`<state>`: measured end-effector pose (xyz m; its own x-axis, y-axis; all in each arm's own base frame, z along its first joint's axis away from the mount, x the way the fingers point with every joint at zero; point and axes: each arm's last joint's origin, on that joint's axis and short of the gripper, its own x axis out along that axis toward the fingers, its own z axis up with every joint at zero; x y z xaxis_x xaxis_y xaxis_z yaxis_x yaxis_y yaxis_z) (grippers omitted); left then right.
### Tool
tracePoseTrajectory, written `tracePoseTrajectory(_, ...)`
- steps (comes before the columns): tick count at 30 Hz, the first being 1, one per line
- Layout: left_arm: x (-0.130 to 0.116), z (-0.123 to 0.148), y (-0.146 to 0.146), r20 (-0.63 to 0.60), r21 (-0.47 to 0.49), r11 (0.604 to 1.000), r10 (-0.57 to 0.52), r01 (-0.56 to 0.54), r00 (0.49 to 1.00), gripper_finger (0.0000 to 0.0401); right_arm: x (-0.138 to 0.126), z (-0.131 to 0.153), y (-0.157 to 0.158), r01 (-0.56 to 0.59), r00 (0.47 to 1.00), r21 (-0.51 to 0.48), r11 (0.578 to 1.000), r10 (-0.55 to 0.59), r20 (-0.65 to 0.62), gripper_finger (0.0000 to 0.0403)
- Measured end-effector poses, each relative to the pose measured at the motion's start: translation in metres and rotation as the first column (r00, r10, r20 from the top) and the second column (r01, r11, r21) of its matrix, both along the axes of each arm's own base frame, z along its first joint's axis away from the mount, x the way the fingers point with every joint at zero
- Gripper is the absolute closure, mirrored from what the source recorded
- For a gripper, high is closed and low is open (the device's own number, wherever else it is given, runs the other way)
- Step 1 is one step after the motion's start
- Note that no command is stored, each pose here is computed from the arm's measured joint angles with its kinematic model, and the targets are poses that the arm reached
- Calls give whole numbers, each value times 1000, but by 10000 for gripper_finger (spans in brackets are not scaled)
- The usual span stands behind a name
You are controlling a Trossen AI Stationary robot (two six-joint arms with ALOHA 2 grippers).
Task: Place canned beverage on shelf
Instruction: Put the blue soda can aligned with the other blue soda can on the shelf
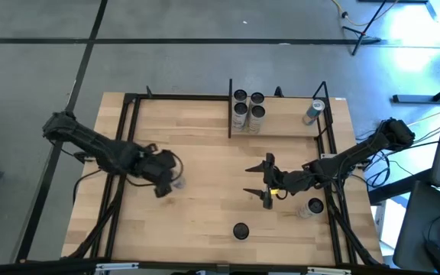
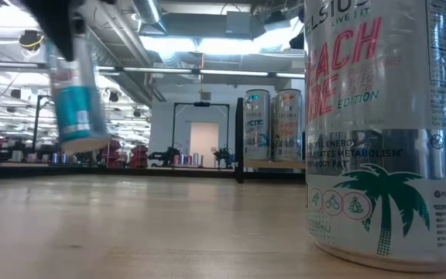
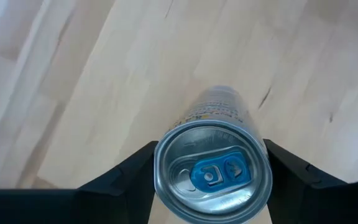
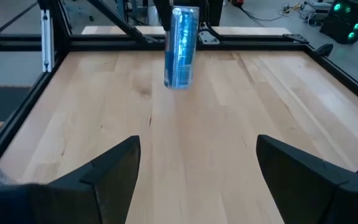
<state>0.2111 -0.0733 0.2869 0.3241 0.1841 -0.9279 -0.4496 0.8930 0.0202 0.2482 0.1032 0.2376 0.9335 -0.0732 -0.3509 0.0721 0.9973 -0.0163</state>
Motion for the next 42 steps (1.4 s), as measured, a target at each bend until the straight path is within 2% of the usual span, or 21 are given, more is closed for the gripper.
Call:
tracePoseTrajectory(8,75,7,5,-46,14,999,-30,30,998,192,-1,-3,0,1,999,8,1000,-1,-33,100)
tracePoseTrajectory(11,101,4,7,-65,-20,999,-50,49,997,192,-1,-4,0,1,999,7,1000,0,-37,100)
tracePoseTrajectory(19,151,-16,9,-120,-22,993,-122,120,985,192,-2,-6,0,1,998,-2,1000,-1,-55,100)
tracePoseTrajectory(26,164,-34,3,-165,-33,989,-145,142,975,188,0,-10,0,1,997,-9,1000,-2,-71,100)
tracePoseTrajectory(36,167,-35,0,-126,-36,991,-132,128,983,147,1,-10,1,2,998,-8,1000,-2,-71,100)
tracePoseTrajectory(42,167,-34,0,-131,-30,987,-159,156,979,144,1,-10,1,2,998,-7,1000,-2,-70,100)
